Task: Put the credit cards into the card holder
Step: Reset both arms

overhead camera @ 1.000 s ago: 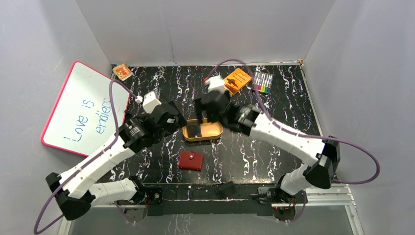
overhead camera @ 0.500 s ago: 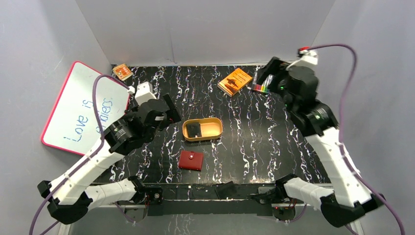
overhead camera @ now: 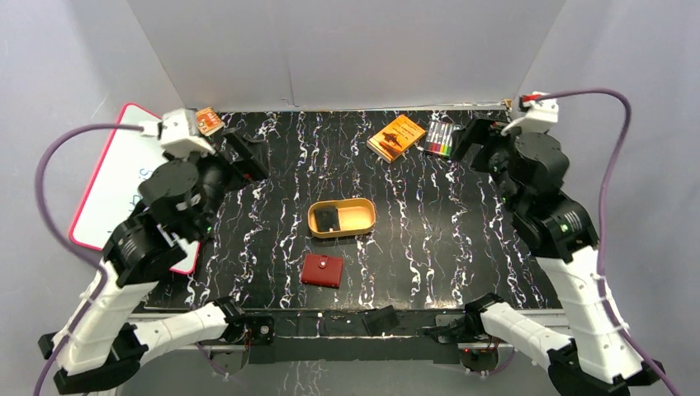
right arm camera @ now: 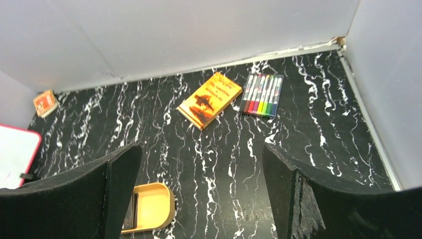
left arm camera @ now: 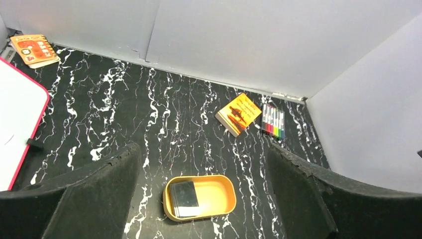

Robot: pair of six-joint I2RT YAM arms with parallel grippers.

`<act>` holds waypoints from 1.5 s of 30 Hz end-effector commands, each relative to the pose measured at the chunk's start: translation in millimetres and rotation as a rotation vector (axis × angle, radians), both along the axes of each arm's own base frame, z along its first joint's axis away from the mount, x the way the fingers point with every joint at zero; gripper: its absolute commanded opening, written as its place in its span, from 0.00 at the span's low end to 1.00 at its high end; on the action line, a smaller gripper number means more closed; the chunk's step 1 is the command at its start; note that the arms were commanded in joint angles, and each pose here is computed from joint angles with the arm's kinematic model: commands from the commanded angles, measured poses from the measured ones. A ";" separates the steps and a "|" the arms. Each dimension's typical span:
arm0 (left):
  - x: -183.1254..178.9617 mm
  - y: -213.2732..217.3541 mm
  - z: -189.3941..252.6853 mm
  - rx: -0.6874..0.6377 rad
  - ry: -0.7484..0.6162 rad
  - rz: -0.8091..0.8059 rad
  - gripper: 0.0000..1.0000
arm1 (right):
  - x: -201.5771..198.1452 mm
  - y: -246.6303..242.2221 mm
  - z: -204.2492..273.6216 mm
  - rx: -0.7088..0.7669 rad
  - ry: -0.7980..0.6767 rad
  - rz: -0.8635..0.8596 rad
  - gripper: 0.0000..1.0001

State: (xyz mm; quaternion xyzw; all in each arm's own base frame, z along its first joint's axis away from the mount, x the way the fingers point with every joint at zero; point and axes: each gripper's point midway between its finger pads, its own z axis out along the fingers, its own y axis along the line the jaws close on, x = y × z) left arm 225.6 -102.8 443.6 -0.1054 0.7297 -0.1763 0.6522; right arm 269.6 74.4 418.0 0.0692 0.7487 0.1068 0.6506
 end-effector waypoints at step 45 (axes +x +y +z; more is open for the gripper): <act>17.2 -29.0 147.3 0.013 -0.242 -0.084 0.94 | -55.9 120.5 179.2 -0.023 -0.432 0.212 0.99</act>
